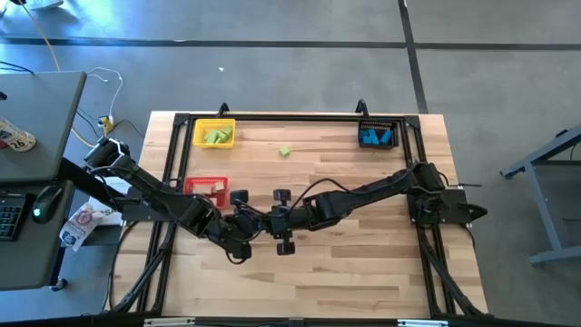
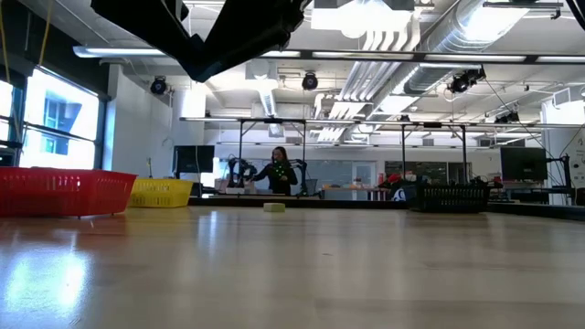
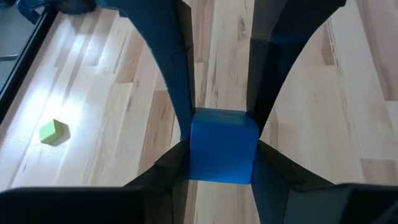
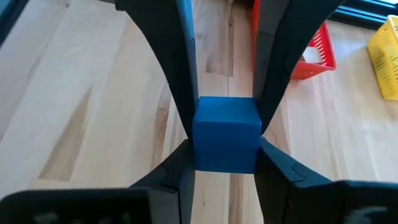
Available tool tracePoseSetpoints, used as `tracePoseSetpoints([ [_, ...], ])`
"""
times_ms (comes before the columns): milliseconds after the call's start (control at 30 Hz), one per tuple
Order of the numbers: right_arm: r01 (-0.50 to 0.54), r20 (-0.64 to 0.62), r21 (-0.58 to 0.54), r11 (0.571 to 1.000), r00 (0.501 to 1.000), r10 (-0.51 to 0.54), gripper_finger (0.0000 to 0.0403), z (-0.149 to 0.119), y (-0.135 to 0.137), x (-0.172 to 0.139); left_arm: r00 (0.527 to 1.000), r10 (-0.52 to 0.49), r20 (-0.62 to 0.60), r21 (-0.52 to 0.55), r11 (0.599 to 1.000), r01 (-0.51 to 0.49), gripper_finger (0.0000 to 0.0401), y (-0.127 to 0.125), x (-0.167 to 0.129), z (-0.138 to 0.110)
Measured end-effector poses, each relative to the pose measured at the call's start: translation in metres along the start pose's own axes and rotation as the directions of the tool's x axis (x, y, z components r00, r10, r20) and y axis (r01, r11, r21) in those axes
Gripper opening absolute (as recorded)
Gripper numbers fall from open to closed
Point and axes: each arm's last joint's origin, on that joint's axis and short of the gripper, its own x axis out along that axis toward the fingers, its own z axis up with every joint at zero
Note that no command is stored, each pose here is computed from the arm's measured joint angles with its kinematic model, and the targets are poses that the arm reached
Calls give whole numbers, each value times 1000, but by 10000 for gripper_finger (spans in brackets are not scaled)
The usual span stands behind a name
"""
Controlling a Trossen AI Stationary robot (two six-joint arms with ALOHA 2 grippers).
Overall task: Sort & place blocks by color
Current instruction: Put the blue block into the black bin
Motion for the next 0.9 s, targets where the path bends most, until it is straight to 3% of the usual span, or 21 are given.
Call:
tracePoseSetpoints([
  [433,16,-13,76,997,1000,-15,104,-2,-2,2,999,9,-51,-47,999,-12,180,9,5,-2],
  [733,140,-99,146,979,987,-126,103,-10,-11,4,996,43,-79,-57,997,-48,225,18,9,-2],
  [900,270,-150,178,946,958,-245,103,-16,-25,5,988,97,-125,-15,995,-99,233,31,15,-3],
])
